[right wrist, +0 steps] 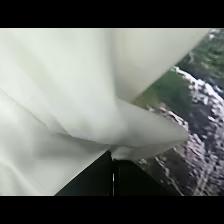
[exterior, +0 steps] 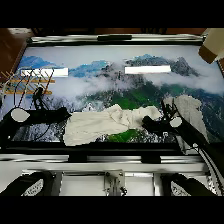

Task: Fold the shirts.

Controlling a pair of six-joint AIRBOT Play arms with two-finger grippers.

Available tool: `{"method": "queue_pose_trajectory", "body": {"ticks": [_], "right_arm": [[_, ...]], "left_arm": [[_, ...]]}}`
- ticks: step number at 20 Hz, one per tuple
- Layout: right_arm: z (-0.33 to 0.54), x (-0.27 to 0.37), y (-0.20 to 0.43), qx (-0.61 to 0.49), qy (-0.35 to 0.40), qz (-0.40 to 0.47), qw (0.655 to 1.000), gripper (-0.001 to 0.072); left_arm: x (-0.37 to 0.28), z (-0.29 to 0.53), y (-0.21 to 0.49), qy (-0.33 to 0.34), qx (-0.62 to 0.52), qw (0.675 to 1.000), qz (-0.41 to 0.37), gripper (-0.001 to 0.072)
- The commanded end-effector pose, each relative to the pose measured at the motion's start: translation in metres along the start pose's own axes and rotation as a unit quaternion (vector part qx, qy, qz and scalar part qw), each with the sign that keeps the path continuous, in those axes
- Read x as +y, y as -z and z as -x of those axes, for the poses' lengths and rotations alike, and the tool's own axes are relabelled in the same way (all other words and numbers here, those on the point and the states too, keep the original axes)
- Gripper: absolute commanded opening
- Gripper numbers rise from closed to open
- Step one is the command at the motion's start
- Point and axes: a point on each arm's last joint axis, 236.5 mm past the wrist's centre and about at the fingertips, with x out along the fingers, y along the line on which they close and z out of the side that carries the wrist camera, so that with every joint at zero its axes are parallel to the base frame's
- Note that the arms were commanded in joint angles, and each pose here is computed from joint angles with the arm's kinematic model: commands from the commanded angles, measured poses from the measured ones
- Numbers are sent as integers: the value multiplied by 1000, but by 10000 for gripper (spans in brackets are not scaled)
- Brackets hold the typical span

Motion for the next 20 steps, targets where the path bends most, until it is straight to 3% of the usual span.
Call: {"method": "queue_pose_trajectory", "body": {"ticks": [1,4,7,10,12,14,18,20], "right_arm": [[15,31,-12,-7,-28,31,999,59],[80,76,-43,-67,-26,166,984,59],[223,141,-96,-259,-13,296,919,59],[413,169,-116,-485,16,285,826,59],[497,161,-97,-561,13,238,793,59],[510,146,-75,-552,18,222,803,59],[464,105,-52,-447,75,198,869,60],[462,114,-47,-440,65,227,866,60]], "left_arm": [[-8,8,-7,6,-9,999,-30,36],[-39,52,-47,6,-60,990,-129,35],[-80,164,-118,-25,-186,960,-209,35],[-141,334,-160,-42,-380,887,-260,35],[-167,422,-152,-48,-473,840,-262,35],[-177,464,-132,-49,-516,814,-261,35],[-154,462,-114,-98,-490,827,-257,35],[-158,468,-116,-94,-503,820,-257,35]]}}
